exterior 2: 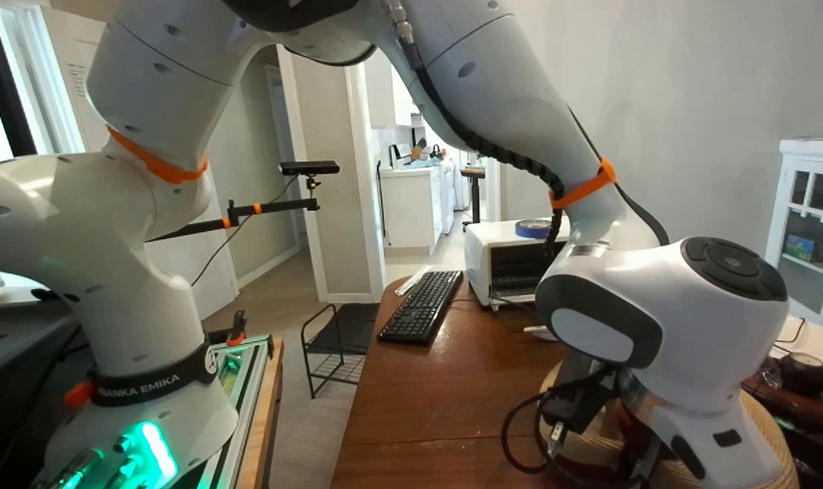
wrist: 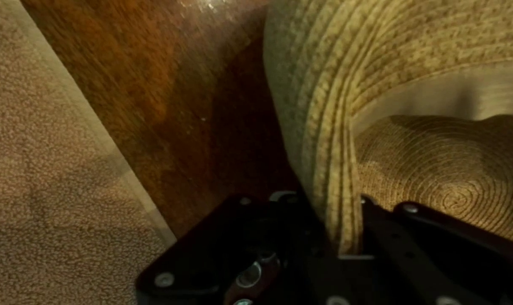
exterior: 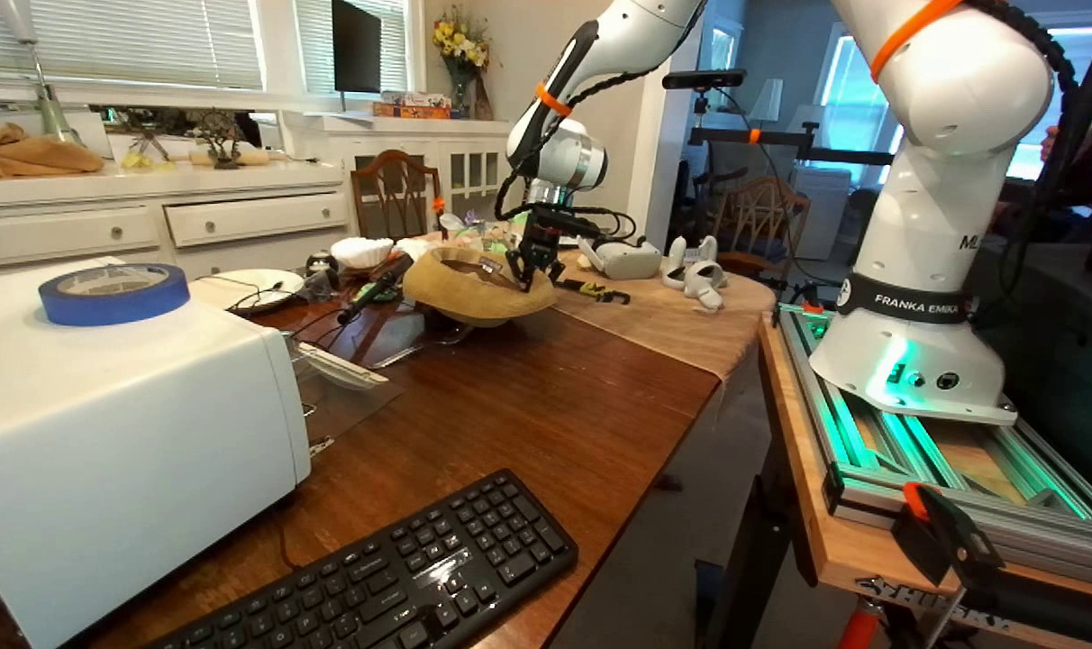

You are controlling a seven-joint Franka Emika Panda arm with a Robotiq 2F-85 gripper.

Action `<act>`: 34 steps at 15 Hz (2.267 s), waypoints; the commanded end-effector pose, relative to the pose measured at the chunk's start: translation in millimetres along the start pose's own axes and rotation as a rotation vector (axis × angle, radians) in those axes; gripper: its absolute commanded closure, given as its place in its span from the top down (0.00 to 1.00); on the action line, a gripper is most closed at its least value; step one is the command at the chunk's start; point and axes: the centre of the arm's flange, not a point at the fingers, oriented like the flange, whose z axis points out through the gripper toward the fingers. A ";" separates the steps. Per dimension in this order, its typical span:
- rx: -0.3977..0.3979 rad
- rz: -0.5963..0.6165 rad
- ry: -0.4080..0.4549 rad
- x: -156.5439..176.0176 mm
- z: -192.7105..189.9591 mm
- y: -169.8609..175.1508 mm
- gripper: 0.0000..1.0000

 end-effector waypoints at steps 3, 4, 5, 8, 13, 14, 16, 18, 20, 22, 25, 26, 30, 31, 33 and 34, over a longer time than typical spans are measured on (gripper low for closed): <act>-0.041 -0.091 0.029 -51.4 -58.3 3.1 0.02; -0.044 -0.126 0.027 -63.1 -70.5 5.2 0.02; -0.053 -0.172 0.024 -73.5 -81.8 6.7 0.02; -0.075 -0.355 0.006 -106.9 -111.7 17.6 0.02; -0.043 -0.624 -0.064 -151.4 -146.5 39.8 0.02; -0.039 -0.674 -0.090 -157.9 -147.0 42.8 0.02; -0.020 -0.769 -0.142 -164.2 -147.5 45.8 0.02; 0.012 -0.863 -0.191 -159.5 -144.5 47.3 0.02; 0.032 -0.965 -0.224 -147.8 -132.6 45.7 0.02; 0.061 -1.063 -0.255 -135.7 -113.5 39.7 0.02; 0.128 -1.182 -0.326 -118.9 -86.4 26.8 0.02; 0.154 -1.214 -0.357 -112.9 -76.5 19.2 0.02; 0.276 -1.246 -0.537 -95.9 -39.3 -17.4 0.02; 0.301 -1.223 -0.589 -91.2 -31.5 -28.2 0.02; 0.319 -1.150 -0.647 -86.8 -14.7 -43.2 0.02; 0.326 -1.118 -0.671 -84.1 -8.6 -48.1 0.02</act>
